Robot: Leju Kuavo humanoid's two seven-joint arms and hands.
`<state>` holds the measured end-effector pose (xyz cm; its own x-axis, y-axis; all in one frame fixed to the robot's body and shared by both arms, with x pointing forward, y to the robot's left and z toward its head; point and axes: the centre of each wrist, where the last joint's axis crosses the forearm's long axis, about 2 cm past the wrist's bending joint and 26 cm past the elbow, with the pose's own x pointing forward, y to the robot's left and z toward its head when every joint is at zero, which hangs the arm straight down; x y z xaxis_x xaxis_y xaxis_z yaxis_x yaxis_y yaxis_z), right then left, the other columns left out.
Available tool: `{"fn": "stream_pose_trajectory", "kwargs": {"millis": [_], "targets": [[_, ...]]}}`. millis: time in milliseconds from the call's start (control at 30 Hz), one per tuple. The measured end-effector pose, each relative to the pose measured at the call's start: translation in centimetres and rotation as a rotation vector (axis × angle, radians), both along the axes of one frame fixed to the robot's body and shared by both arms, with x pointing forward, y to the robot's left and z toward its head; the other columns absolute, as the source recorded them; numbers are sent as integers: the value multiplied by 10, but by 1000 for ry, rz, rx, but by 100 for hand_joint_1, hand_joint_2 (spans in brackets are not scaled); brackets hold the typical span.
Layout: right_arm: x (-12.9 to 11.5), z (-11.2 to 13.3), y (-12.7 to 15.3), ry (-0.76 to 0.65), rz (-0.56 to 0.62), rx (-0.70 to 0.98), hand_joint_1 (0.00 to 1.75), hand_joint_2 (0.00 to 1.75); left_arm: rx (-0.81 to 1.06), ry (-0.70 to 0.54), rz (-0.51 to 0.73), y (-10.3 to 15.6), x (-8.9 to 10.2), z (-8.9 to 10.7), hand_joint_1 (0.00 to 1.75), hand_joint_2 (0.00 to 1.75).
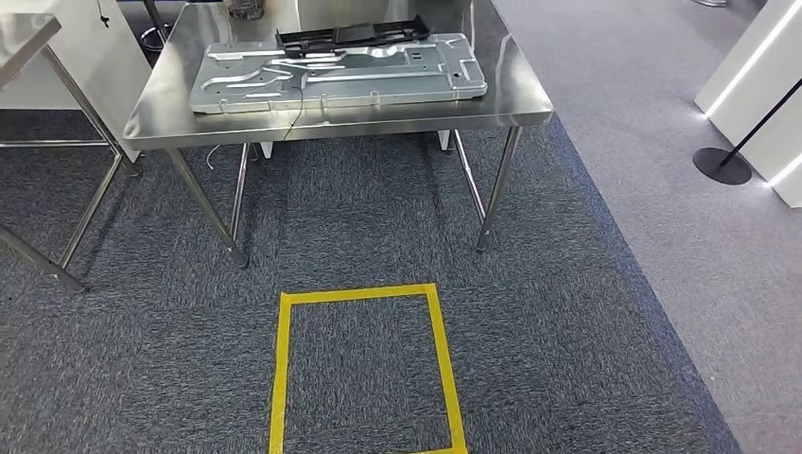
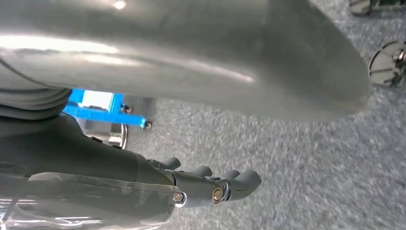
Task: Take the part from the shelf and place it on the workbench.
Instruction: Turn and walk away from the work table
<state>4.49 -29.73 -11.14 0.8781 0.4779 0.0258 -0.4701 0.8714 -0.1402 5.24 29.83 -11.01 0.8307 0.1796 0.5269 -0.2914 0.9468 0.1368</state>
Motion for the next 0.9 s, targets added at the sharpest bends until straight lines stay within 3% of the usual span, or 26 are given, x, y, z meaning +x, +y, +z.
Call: {"fn": "stream_pose_trajectory", "kwargs": {"millis": [33,167,433,467,567,600,700,833,900], "targets": [[-1,0,0,2,-5,3,0,0,1,7,0,0,0,0,0,0],[-4,0,2,12,-25,12,0,175,3,30,-5,1,-2,0,0,0],[-4,-1,0,29,-61,8,0,175,0,34,-17,0,0,0,0,0],[-5,-1,0,36,-65,3,0,175,0,35,-18,0,0,0,0,44],[-5,-1,0,50,-78,-15,0,44,0,41,-18,0,1,0,0,175],[-5,-1,0,49,-86,-17,0,44,1,44,-18,0,1,0,0,175],[-6,-1,0,34,-114,-9,0,175,2,53,-20,0,1,0,0,175],[-7,-1,0,15,-143,3,0,175,-12,69,-29,0,-2,0,0,175],[-10,-1,0,8,-164,7,0,87,-20,82,-34,0,-5,-1,0,87]]}}
